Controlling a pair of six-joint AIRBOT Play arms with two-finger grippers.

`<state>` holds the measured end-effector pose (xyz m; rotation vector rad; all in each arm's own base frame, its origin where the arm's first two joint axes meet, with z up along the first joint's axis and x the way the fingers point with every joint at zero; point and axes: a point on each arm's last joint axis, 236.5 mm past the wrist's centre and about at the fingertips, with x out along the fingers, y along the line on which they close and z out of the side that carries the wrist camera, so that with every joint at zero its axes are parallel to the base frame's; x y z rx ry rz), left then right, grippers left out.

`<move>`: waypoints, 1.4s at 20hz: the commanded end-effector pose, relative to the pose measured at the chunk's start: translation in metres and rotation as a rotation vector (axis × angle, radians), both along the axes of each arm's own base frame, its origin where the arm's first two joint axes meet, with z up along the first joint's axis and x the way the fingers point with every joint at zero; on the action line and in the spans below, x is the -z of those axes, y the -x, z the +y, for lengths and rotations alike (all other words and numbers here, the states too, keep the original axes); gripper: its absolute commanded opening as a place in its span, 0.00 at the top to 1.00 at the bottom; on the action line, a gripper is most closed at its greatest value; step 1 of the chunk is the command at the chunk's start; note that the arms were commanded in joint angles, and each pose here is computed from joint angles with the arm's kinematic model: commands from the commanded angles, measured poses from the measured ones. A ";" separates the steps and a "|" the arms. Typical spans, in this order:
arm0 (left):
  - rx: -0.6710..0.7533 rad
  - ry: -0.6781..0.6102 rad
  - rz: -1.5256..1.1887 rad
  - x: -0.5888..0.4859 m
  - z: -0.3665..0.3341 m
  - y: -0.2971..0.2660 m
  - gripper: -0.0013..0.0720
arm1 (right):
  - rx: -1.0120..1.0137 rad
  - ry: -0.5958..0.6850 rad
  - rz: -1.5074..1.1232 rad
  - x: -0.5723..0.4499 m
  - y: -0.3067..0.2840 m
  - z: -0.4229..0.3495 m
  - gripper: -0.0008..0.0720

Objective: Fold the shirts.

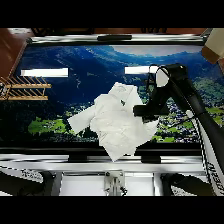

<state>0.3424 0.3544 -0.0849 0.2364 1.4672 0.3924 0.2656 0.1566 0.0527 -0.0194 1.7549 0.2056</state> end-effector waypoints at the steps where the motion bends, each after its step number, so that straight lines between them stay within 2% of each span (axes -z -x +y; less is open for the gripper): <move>1: -0.023 0.051 -0.017 0.009 -0.009 -0.002 0.50 | 0.009 -0.001 0.004 0.000 0.001 0.001 0.90; 2: -0.039 0.086 -0.018 0.013 -0.016 -0.001 0.55 | 0.009 -0.001 0.004 0.000 0.001 0.001 0.90; 4: -0.065 0.152 -0.009 0.025 -0.030 0.002 0.55 | 0.009 -0.001 0.005 0.000 0.001 0.001 0.90; 9: -0.083 0.162 0.008 0.029 -0.028 0.012 0.56 | 0.005 0.004 0.024 -0.001 0.005 0.000 0.90; 10: -0.087 0.161 0.006 0.028 -0.027 0.013 0.74 | 0.005 0.004 0.023 -0.001 0.005 0.000 0.90; 11: -0.086 0.160 0.005 0.027 -0.027 0.013 0.85 | 0.005 0.003 0.023 -0.001 0.005 0.000 0.90; 12: -0.087 0.160 0.004 0.027 -0.027 0.012 0.93 | 0.006 0.003 0.024 -0.001 0.005 0.000 0.90; 19: -0.169 0.093 -0.142 -0.017 -0.018 -0.005 0.93 | -0.001 0.005 0.016 -0.001 0.004 -0.001 0.90; 28: -0.168 -0.020 -0.373 -0.137 -0.034 -0.020 0.93 | -0.027 0.007 -0.009 0.000 -0.001 -0.003 0.90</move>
